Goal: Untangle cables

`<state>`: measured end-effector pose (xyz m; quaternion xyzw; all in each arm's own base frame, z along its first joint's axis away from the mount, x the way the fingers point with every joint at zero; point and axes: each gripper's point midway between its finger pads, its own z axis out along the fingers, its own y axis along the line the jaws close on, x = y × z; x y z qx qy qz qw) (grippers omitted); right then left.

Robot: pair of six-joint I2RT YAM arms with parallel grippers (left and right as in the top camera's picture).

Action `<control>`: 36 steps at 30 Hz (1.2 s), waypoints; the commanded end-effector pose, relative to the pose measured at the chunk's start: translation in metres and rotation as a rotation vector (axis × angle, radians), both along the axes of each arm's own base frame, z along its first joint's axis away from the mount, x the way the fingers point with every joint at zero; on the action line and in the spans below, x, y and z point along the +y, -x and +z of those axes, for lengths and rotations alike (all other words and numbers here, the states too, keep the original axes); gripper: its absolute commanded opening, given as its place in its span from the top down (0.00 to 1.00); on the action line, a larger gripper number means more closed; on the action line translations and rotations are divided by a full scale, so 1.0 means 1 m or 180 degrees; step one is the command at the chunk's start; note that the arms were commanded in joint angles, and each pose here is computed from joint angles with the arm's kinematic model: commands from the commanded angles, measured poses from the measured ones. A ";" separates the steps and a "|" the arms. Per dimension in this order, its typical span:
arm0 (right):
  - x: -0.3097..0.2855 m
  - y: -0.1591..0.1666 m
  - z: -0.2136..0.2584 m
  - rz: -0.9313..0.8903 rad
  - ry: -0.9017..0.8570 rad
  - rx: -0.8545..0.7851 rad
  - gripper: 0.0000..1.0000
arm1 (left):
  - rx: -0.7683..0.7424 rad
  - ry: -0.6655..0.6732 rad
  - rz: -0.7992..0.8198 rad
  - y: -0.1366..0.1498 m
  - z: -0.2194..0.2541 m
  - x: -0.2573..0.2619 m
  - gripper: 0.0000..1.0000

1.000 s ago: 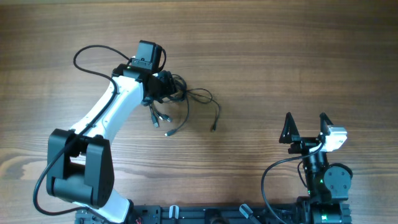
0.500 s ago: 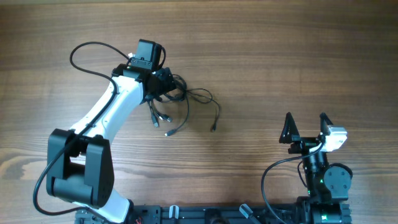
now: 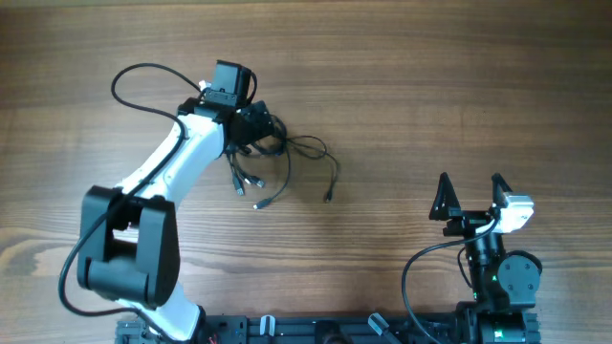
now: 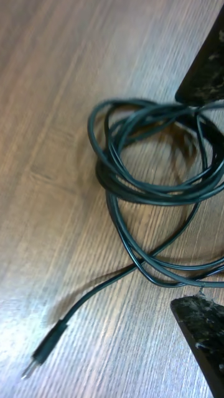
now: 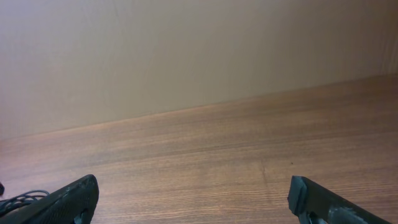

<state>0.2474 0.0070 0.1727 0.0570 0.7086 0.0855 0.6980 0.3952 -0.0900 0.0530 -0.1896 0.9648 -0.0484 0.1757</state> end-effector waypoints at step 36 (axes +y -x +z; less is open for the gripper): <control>0.001 0.000 0.001 0.0020 -0.0026 -0.0012 0.00 | 0.0077 -0.0193 -0.0299 0.003 -0.010 0.004 0.00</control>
